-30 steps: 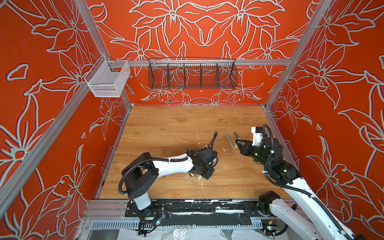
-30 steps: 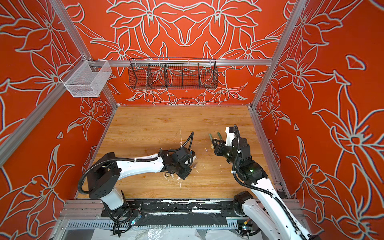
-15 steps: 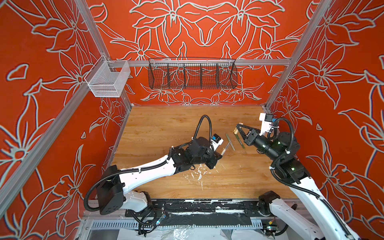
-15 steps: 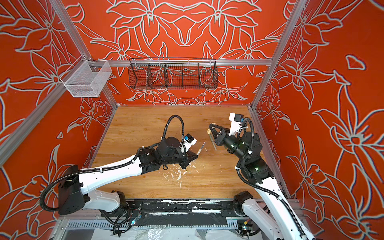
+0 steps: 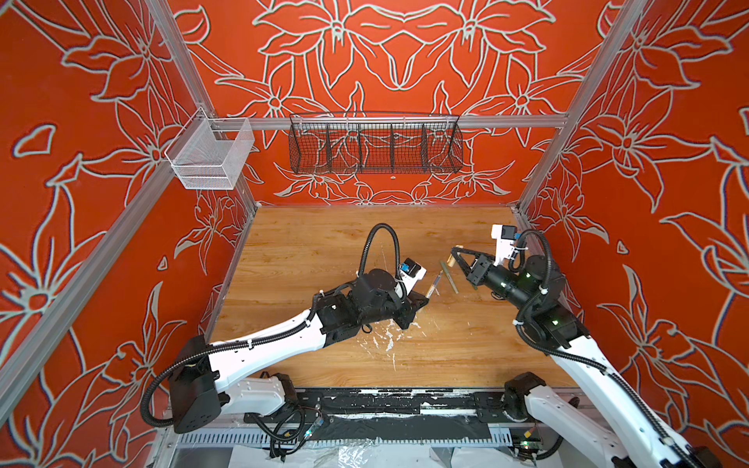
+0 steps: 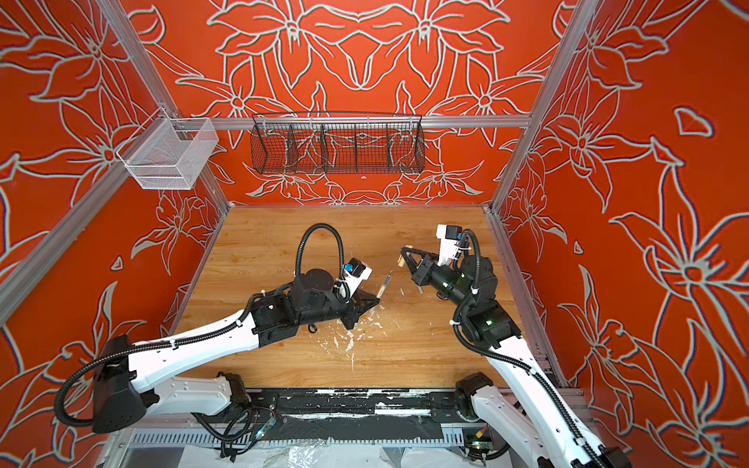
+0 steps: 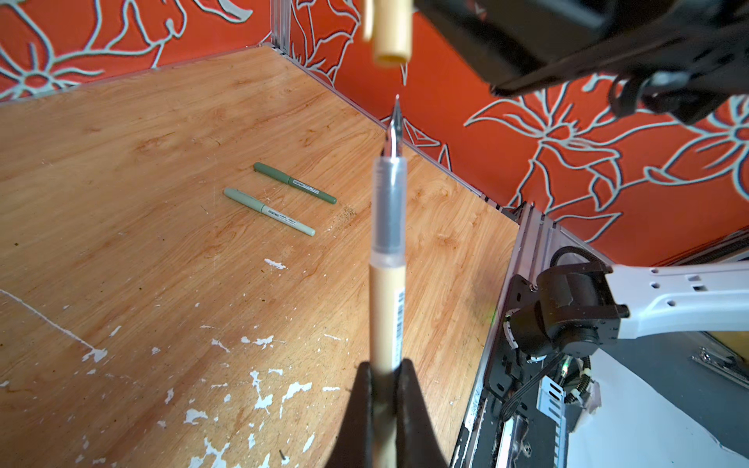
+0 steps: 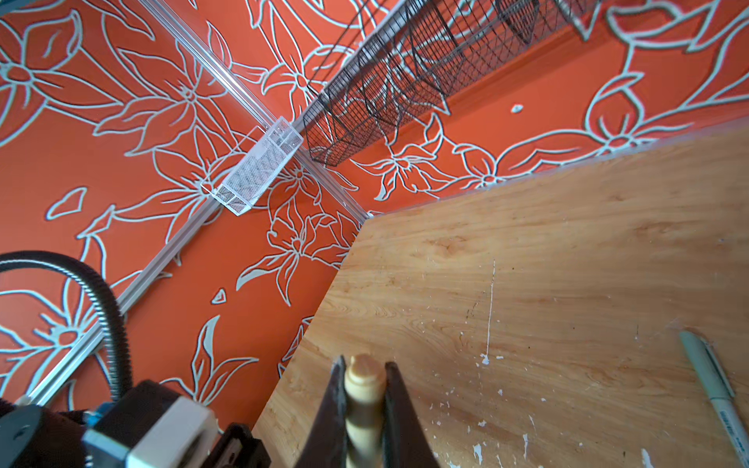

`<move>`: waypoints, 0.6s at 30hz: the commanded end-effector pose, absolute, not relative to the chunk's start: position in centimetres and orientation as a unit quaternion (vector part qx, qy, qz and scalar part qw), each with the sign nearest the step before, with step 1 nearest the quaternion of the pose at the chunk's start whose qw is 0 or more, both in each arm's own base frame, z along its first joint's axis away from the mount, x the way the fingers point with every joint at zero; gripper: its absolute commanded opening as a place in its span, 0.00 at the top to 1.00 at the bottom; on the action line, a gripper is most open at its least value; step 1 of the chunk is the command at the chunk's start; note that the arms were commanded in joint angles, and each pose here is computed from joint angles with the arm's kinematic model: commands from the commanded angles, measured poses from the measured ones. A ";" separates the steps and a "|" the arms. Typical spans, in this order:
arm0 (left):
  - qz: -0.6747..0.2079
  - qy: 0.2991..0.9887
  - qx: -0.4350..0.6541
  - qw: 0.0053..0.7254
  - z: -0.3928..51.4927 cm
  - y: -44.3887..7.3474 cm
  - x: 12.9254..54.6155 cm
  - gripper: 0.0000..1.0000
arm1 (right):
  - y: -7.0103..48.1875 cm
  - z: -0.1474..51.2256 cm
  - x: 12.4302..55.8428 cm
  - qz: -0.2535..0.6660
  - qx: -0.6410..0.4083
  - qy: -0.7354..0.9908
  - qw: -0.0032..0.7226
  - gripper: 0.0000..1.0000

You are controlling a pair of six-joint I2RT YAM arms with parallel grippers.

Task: Insert the pens into the pen caps

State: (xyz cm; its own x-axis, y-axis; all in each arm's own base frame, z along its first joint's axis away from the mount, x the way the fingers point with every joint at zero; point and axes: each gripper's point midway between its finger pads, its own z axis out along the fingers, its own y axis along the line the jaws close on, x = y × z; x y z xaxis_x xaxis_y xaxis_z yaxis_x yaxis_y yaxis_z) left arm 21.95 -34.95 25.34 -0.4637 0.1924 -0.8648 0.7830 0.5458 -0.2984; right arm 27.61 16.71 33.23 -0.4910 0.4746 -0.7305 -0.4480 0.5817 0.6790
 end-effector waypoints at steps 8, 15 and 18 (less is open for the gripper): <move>-0.367 0.770 0.317 0.414 25.6 -35.6 22.3 1.00 | 17.5 35.6 26.6 0.502 -0.010 0.693 0.517 1.00; -0.366 0.771 0.317 0.414 25.6 -35.7 22.4 1.00 | 17.8 34.8 26.2 0.500 -0.018 0.705 0.502 1.00; -0.364 0.771 0.316 0.416 25.7 -35.6 22.6 1.00 | 17.9 34.4 25.9 0.500 -0.021 0.710 0.496 1.00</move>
State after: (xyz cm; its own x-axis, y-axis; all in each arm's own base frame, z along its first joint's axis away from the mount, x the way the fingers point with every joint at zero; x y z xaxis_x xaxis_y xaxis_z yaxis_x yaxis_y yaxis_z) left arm 22.08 -35.32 24.40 -0.4756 0.2098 -0.8543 0.7820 0.5455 -0.3015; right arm 26.68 17.57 34.41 -0.4917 0.4802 -0.7264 -0.5098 0.5175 0.6872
